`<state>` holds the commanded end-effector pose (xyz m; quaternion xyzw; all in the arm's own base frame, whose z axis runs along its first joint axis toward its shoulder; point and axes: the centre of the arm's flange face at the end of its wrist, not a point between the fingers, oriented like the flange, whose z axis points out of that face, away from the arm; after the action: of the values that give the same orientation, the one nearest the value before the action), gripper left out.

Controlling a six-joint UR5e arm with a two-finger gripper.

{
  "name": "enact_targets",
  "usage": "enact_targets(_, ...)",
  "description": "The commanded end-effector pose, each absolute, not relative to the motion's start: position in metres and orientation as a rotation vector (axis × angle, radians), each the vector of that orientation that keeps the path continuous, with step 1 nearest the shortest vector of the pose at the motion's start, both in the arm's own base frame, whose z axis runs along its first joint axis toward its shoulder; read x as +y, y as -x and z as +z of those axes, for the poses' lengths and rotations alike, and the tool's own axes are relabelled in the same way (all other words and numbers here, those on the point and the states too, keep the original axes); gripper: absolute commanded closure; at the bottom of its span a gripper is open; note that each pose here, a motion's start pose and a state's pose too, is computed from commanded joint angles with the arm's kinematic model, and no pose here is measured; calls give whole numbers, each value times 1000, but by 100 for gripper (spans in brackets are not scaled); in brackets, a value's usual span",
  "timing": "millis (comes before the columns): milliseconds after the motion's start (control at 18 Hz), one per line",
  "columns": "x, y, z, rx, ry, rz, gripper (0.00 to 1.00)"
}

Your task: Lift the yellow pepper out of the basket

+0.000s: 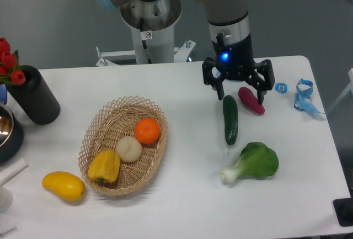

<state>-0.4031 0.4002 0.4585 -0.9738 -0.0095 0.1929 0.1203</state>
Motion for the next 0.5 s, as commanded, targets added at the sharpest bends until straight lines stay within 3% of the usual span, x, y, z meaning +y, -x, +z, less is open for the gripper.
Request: enact_targets(500,401,400,451,-15,2853,551,0)
